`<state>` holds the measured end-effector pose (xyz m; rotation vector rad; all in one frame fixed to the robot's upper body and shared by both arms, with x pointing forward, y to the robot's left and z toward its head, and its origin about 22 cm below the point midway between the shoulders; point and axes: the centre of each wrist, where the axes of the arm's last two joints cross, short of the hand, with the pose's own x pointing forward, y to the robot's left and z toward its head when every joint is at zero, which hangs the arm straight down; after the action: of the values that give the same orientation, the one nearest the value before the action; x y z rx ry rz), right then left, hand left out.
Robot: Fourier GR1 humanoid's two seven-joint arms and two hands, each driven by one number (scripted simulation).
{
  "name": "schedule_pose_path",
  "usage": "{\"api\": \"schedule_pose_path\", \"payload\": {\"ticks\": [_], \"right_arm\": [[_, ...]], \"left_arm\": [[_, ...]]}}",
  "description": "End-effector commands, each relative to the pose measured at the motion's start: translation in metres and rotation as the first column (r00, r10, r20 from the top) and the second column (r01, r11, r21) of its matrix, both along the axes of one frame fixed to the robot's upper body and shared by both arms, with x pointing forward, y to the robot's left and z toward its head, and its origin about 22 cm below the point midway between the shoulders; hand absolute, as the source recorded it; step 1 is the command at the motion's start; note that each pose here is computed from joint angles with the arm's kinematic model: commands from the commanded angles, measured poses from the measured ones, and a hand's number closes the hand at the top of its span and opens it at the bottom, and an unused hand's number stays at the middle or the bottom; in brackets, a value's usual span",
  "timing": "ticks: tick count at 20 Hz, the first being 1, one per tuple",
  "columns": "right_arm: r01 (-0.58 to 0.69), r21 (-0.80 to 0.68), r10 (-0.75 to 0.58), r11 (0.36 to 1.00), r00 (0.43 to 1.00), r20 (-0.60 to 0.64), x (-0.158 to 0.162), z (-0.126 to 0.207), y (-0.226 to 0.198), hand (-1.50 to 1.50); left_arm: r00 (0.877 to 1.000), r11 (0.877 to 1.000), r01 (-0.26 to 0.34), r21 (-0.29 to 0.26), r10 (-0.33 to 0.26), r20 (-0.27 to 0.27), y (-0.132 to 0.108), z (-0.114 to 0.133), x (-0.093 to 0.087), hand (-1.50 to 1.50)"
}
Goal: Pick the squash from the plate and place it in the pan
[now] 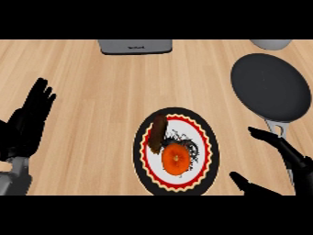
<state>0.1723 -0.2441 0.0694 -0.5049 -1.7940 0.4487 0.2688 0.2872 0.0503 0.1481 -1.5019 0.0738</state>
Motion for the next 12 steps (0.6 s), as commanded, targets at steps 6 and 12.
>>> {"api": "schedule_pose_path", "payload": {"ticks": [6, 12], "right_arm": [[-0.03, -0.284, 0.017, 0.958, 0.999, -0.049, -0.02, 0.077, 0.01, -1.5], [-0.086, -0.512, -0.021, 0.855, 0.979, -0.201, 0.002, 0.093, 0.028, -1.5]], "left_arm": [[0.999, 0.998, 0.051, -0.022, -0.051, 0.017, -0.007, 0.01, 0.009, 0.0], [0.998, 0.998, 0.061, 0.001, -0.061, 0.01, -0.03, 0.019, 0.018, 0.0]]}}
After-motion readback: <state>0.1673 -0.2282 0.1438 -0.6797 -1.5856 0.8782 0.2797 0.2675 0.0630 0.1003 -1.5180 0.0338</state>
